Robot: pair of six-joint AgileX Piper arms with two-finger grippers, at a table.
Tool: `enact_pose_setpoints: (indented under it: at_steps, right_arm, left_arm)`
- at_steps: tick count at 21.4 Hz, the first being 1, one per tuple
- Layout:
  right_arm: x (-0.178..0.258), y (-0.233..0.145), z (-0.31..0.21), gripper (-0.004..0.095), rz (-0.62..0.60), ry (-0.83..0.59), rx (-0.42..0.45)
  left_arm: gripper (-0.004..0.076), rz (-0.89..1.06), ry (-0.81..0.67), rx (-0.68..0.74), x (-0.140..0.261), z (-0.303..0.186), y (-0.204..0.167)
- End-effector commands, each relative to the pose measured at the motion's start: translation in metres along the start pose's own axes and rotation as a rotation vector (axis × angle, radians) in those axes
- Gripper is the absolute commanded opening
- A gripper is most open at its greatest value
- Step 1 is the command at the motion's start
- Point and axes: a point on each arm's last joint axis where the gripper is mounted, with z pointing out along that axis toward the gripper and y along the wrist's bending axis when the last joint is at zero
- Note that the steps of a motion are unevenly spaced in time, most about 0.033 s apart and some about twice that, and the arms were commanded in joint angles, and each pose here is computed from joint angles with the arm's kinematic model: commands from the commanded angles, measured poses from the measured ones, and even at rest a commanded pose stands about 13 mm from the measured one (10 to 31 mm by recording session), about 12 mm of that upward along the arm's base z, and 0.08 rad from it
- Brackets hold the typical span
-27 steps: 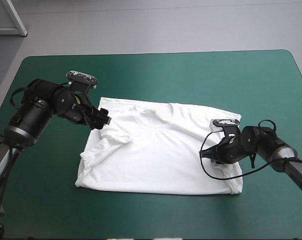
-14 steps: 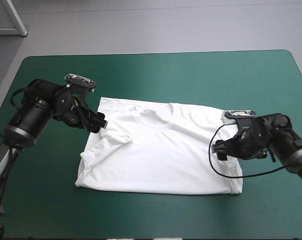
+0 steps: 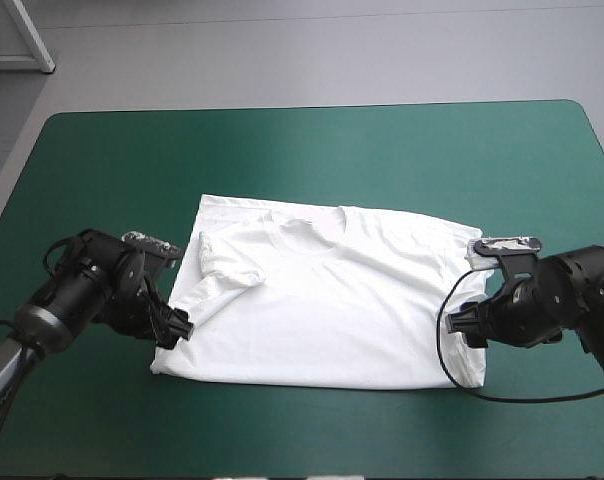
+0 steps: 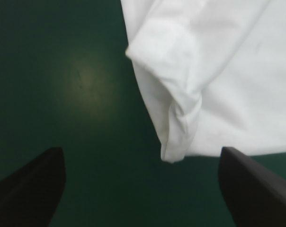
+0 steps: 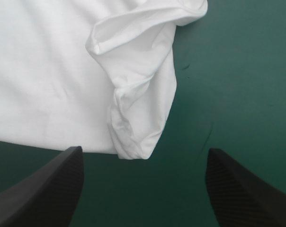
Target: Fold the cloth
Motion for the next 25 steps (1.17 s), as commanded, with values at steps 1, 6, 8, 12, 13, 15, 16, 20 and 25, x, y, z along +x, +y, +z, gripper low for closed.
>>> enact_pose_setpoints:
  at_steps: [1,6,8,12,13,15,16,20,25]
  right_arm:
    - [0.013,-0.003,-0.005,0.0667,-0.024,-0.031,0.005]
    - [0.029,-0.004,0.018,0.0666,-0.025,0.065,0.005]
    - [0.029,-0.004,0.019,0.0642,-0.013,0.062,0.003]
    - [0.031,0.000,0.019,0.0600,-0.009,0.075,-0.038]
    - [0.030,0.000,0.020,0.0597,-0.014,0.073,-0.038]
    - [0.028,0.002,0.022,0.0586,-0.004,0.073,-0.059]
    - [0.026,0.004,0.025,0.0582,0.004,0.081,-0.075]
    - [0.018,0.006,0.035,0.0582,0.012,0.086,-0.090]
    - [0.009,0.009,0.054,0.0579,0.016,0.144,-0.093]
  left_arm:
    - [0.0636,-0.054,-0.005,0.004,0.015,0.012,-0.002]
    - [0.0636,-0.090,-0.099,0.096,0.009,0.029,-0.013]
    - [0.0636,-0.090,-0.081,0.104,0.009,0.043,-0.016]
    - [0.0582,-0.110,-0.001,0.144,0.019,0.077,-0.025]
    - [0.0539,-0.121,0.002,0.164,0.020,0.078,-0.027]
    - [0.0358,-0.144,0.009,0.200,0.021,0.078,-0.030]
    - [0.0191,-0.137,0.016,0.215,0.022,0.078,-0.032]
    - [-0.0004,-0.116,0.000,0.234,0.020,0.078,-0.033]
    - [-0.0004,-0.121,0.000,0.234,0.020,0.078,-0.033]
